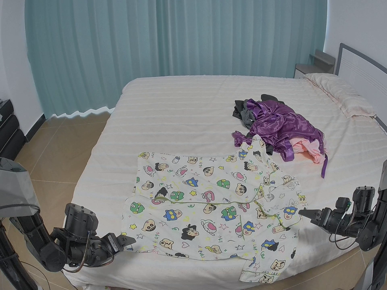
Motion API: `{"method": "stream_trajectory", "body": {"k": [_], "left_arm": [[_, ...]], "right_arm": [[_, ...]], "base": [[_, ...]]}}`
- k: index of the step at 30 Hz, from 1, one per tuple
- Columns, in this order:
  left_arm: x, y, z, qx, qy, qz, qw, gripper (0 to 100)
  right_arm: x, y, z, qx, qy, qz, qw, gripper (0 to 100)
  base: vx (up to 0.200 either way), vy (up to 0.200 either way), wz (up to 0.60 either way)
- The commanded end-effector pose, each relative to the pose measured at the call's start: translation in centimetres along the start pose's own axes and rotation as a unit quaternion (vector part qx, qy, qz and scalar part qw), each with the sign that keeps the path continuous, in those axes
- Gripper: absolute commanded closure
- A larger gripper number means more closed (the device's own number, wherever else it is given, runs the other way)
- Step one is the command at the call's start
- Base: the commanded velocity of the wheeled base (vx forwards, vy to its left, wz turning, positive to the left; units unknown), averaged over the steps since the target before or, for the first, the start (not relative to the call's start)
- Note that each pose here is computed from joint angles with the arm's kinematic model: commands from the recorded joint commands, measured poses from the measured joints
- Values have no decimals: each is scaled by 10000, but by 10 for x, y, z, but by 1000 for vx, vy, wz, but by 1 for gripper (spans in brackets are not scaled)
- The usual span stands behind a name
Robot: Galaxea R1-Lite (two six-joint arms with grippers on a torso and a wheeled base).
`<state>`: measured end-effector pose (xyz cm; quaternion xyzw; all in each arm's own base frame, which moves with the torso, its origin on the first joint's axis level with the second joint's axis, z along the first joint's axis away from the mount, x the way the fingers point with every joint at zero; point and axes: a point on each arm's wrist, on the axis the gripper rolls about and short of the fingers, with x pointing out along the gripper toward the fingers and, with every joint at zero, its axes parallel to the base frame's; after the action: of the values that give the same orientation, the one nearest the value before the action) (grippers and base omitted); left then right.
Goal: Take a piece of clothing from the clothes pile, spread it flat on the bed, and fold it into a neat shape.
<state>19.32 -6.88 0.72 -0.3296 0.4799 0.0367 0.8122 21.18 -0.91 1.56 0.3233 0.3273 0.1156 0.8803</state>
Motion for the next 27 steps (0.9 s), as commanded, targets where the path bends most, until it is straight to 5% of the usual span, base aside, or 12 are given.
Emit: {"method": "stream_trajectory", "body": {"k": [1, 10, 23, 24, 27], "left_arm": [[16, -2, -7, 46, 82, 259, 9996, 0], [51, -22, 2, -111, -524, 508, 9973, 0], [73, -29, -1, 82, -814, 832, 9932, 0], [74, -31, 1, 66, -837, 812, 9932, 100], [75, -31, 1, 60, -846, 826, 9930, 100]], "right_arm": [[-2, 0, -4, 41, 78, -54, 9999, 0], [0, 1, -7, 28, 156, -27, 9999, 0], [4, 7, -11, -67, 283, 64, 9996, 0], [5, 7, -13, -74, 353, 66, 9993, 0], [8, 6, -17, -70, 505, 28, 9987, 0]], "base": [[0, 0, 0], [0, 0, 0], [0, 0, 0], [0, 0, 0], [0, 0, 0]]}}
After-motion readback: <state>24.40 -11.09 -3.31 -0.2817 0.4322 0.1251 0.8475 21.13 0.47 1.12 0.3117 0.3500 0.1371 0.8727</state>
